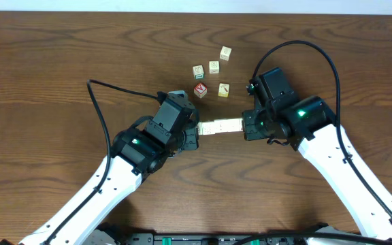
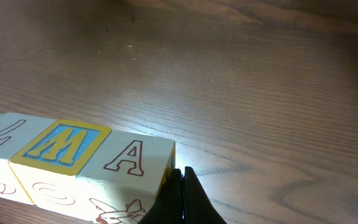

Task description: Lift 5 blocks

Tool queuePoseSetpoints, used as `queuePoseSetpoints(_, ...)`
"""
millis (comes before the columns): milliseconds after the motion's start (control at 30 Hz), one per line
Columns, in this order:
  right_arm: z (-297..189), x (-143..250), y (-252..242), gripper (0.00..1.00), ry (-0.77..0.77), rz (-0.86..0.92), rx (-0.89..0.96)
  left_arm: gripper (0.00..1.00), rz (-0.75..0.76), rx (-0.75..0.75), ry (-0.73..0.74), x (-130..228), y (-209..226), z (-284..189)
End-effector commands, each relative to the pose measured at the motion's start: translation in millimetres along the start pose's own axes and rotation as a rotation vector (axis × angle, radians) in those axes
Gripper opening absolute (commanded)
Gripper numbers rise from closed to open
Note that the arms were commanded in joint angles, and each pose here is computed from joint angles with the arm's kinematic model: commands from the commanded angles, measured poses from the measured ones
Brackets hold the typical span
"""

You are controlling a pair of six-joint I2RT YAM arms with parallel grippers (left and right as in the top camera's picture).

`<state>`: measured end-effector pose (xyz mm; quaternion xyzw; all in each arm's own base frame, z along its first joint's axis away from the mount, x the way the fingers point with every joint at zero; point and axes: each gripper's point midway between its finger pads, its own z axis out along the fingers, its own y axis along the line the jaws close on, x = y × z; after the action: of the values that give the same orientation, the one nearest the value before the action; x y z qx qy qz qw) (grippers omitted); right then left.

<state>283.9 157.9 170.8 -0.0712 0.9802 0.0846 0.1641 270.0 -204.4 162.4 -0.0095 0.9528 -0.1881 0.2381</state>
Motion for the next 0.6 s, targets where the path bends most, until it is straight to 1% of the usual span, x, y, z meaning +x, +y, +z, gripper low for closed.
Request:
queuePoseSetpoints(0, -15, 29, 88, 0.01, 0.127, -0.104, -0.385, 0.07, 0.089, 0.340, 0.011, -6, -87, -40)
queuePoseSetpoints(300, -12, 32, 91, 0.01, 0.134, -0.122, -0.371, 0.07, 0.106, 0.319, 0.055, 6, -90, -24)
queuePoseSetpoints(567, -10, 33, 91, 0.01, 0.140, -0.103, -0.365, 0.07, 0.107, 0.321, 0.054, 5, -92, -22)
